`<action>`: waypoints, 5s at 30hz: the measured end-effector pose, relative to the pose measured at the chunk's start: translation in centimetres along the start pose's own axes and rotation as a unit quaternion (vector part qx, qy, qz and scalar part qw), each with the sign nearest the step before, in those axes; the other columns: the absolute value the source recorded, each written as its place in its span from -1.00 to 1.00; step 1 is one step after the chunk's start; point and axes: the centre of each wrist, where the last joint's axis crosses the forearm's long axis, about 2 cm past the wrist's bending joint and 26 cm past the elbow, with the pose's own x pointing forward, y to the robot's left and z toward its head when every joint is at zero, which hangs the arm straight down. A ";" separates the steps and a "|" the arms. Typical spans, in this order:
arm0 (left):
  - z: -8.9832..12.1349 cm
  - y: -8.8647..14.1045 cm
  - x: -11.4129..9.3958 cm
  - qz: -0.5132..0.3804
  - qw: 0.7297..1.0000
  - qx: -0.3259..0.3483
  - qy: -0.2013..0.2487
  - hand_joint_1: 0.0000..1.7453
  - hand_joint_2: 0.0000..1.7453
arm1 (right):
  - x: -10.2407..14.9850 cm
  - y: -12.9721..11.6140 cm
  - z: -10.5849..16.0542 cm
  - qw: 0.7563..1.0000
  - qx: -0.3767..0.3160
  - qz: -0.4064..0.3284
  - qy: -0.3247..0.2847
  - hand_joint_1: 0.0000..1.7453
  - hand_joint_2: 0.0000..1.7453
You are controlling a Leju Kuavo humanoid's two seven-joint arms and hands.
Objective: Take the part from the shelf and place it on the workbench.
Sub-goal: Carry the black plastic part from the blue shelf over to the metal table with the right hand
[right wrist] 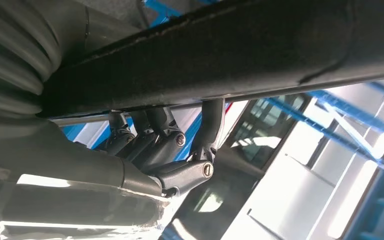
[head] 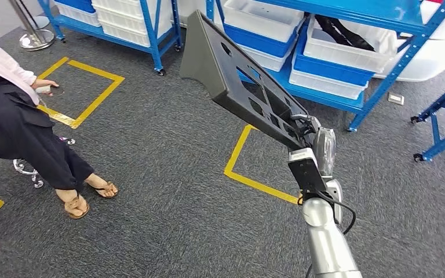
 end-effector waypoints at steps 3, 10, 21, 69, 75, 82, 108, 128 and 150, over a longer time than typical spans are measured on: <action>0.0 0.0 0.0 0.007 1.000 0.001 -0.010 -1.00 1.00 | 0.0 -0.4 1.3 1.000 0.004 0.004 0.002 1.00 1.00; 0.0 0.5 -0.2 0.014 0.999 0.032 0.006 -1.00 1.00 | 1.7 -0.2 1.9 1.000 0.004 0.012 -0.024 1.00 1.00; 0.0 0.9 -0.4 0.049 0.992 0.096 0.064 -1.00 1.00 | 3.6 1.3 1.9 1.000 0.016 -0.004 -0.022 1.00 1.00; 0.6 -0.9 -0.6 -0.114 0.991 0.005 0.075 -1.00 1.00 | 5.7 -2.4 -9.7 0.998 -0.025 0.045 -0.041 1.00 1.00; 0.5 -0.4 -0.8 -0.113 0.991 -0.004 0.073 -1.00 1.00 | 7.4 -2.8 -12.2 0.996 -0.021 0.054 -0.073 1.00 1.00; 0.4 -0.3 -0.5 -0.106 0.992 0.001 0.067 -1.00 1.00 | 10.1 -1.8 -15.2 0.994 0.002 0.049 -0.099 1.00 1.00; 0.0 0.4 -0.3 -0.104 0.993 -0.007 0.060 -1.00 1.00 | 15.2 1.4 -19.2 0.987 0.069 0.061 -0.135 1.00 1.00; -0.1 0.4 0.1 -0.116 0.992 -0.022 0.045 -1.00 1.00 | 13.6 3.0 -19.4 0.981 0.106 0.117 -0.109 1.00 1.00; -0.3 0.8 0.2 -0.100 0.994 0.008 0.051 -1.00 1.00 | 12.9 4.3 -19.8 0.981 0.117 0.119 -0.095 1.00 1.00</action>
